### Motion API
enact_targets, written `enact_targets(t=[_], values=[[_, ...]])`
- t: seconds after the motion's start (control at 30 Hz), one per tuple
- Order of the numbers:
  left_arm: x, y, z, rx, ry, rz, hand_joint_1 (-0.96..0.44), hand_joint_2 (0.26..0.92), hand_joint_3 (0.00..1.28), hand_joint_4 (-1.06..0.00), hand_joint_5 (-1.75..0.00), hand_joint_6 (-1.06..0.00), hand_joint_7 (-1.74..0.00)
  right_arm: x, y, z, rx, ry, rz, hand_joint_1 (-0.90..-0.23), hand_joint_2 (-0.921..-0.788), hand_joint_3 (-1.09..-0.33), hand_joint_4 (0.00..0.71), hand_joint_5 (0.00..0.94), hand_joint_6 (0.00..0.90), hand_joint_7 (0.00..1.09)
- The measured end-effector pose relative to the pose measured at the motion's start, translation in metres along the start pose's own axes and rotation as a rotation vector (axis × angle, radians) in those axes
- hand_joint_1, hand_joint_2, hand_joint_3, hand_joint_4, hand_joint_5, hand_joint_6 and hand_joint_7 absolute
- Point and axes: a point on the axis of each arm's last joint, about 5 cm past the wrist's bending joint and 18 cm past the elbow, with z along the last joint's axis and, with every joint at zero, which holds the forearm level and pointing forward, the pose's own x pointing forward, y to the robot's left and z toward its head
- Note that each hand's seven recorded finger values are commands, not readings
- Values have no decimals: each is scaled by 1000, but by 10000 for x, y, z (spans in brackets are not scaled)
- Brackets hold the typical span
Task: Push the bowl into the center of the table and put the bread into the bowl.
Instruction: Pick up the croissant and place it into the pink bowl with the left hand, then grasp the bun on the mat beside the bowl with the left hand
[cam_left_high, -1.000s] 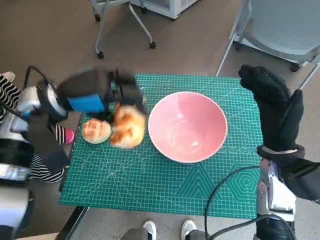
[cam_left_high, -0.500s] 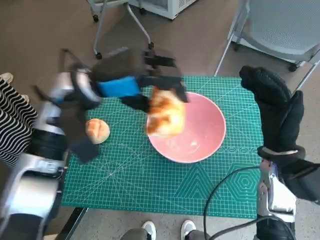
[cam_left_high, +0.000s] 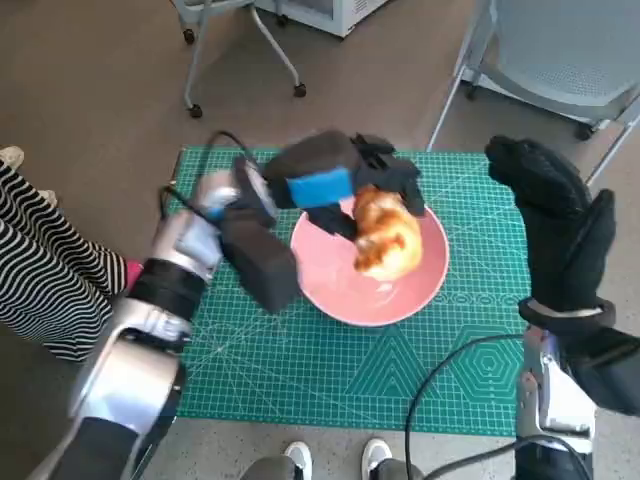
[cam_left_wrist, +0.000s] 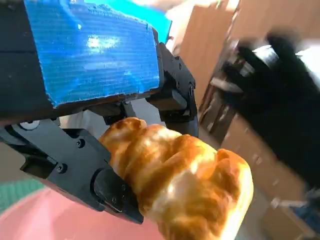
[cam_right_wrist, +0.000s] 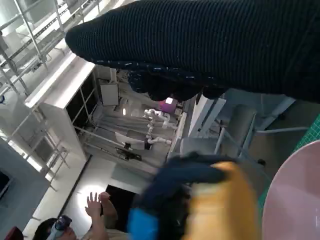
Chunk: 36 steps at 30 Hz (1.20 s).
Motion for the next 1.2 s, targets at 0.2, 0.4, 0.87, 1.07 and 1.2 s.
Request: enact_targets(t=[0.2, 0.4, 0.87, 1.07, 1.2], values=[[64, -31, -17, -15, 65, -61, -169, 921, 204, -479, -898, -514, -1376, -15, -13, 4, -4, 1, -13, -682, -921, -685, 203, 0, 127, 524], [72, -42, -51, -53, 130, -171, -79, 825, 53, -296, -116, -344, -308, -19, -20, 8, -9, -2, -19, -676, -921, -689, 204, 0, 127, 524], [-72, 180, -104, -116, 188, -197, -296, 802, 6, -17, 0, -201, -31, -18, -3, 16, -30, -1, -17, -682, -921, -690, 208, 2, 129, 524], [-281, 402, -101, -135, 200, -165, -321, 802, 5, -2, 0, -194, -23, -19, 14, 9, -24, 0, -15, -686, -921, -689, 209, 2, 131, 525], [-479, 550, -86, -141, 214, -121, -310, 803, 5, -15, -6, -203, -25, -18, 27, 6, -19, 3, -11, -687, -921, -688, 210, 2, 129, 524]])
